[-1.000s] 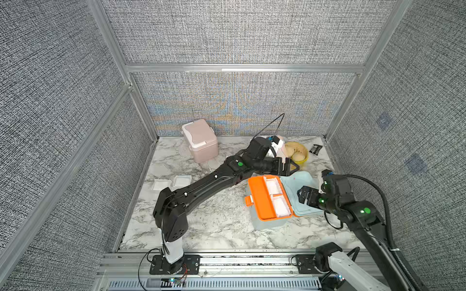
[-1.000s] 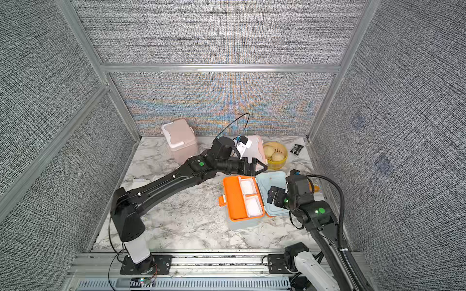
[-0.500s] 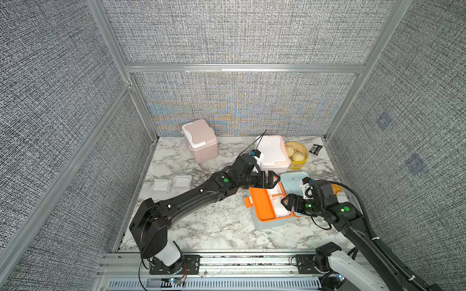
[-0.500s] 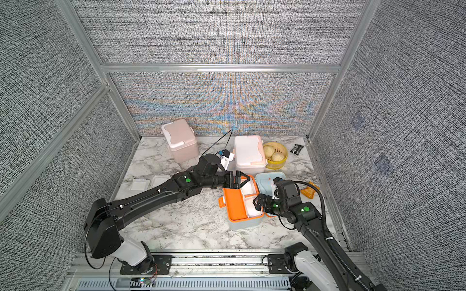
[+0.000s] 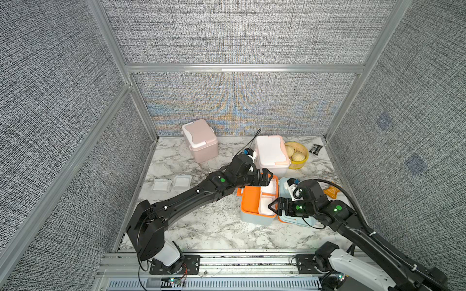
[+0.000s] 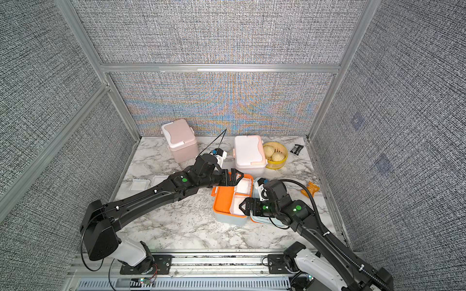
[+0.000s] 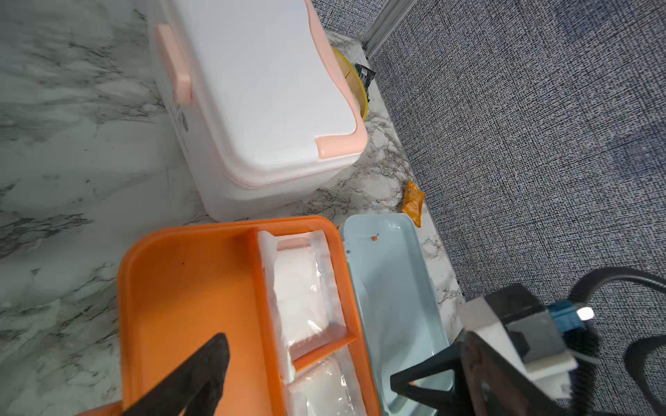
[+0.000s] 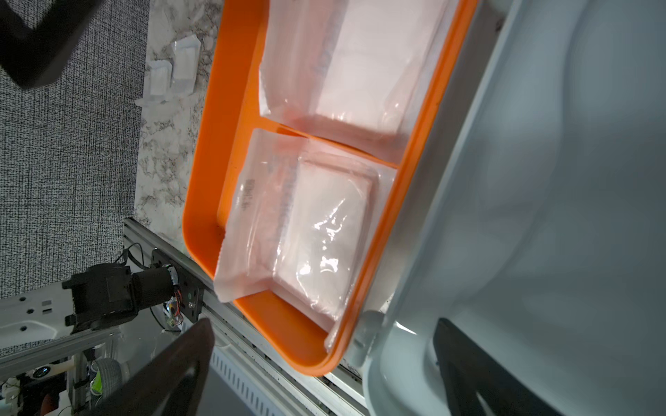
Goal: Open first aid kits and take out gauze
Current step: Pick up the gauze from the first aid kit.
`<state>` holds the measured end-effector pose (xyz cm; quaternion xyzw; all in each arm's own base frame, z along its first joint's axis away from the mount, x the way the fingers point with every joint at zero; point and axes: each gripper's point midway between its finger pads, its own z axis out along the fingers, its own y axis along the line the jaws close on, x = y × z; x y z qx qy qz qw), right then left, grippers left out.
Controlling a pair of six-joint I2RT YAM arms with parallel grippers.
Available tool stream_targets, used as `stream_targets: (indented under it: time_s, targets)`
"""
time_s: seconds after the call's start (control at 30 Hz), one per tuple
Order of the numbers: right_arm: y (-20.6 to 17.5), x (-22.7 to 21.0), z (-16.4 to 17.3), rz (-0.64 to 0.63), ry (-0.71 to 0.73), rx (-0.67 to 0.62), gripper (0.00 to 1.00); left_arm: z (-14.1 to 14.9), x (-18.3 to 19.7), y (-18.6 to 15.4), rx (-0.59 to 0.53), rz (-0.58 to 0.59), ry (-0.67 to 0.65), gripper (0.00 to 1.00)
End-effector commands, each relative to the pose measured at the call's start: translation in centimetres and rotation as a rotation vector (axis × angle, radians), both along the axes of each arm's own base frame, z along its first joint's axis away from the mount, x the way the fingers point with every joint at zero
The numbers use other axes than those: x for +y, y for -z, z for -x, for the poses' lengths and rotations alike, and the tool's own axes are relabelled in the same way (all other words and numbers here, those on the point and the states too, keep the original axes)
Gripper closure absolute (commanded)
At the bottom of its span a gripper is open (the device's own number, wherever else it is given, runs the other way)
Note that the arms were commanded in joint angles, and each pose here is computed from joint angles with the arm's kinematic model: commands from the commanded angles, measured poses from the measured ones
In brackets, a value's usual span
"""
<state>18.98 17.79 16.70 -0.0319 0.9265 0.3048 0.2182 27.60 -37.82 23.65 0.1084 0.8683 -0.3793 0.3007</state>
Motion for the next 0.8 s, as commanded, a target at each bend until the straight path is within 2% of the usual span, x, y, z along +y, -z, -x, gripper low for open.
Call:
stream_targets:
  time_s: [0.0,0.17,0.33,0.57,0.77]
  targets:
    - [-0.8,-1.6,-0.6,0.078,0.043,-0.064,0.01,-0.3,1.6,0.0,-0.012,-0.057,-0.053,0.0]
    - [-1.8,-4.3,-2.4,0.185,0.136,-0.204,0.01,0.2,3.1,0.4,0.004,-0.158,-0.058,0.02]
    - [-2.7,-5.9,-3.5,0.22,0.196,-0.279,0.01,0.5,3.1,0.9,0.037,-0.205,-0.034,0.05]
    - [-1.3,-7.4,-4.1,0.161,0.256,-0.218,0.01,1.1,1.2,2.6,0.132,-0.24,0.031,0.17]
    - [-0.8,-8.9,-4.0,0.183,0.3,-0.195,0.01,1.6,-0.3,4.0,0.16,-0.327,0.075,0.26]
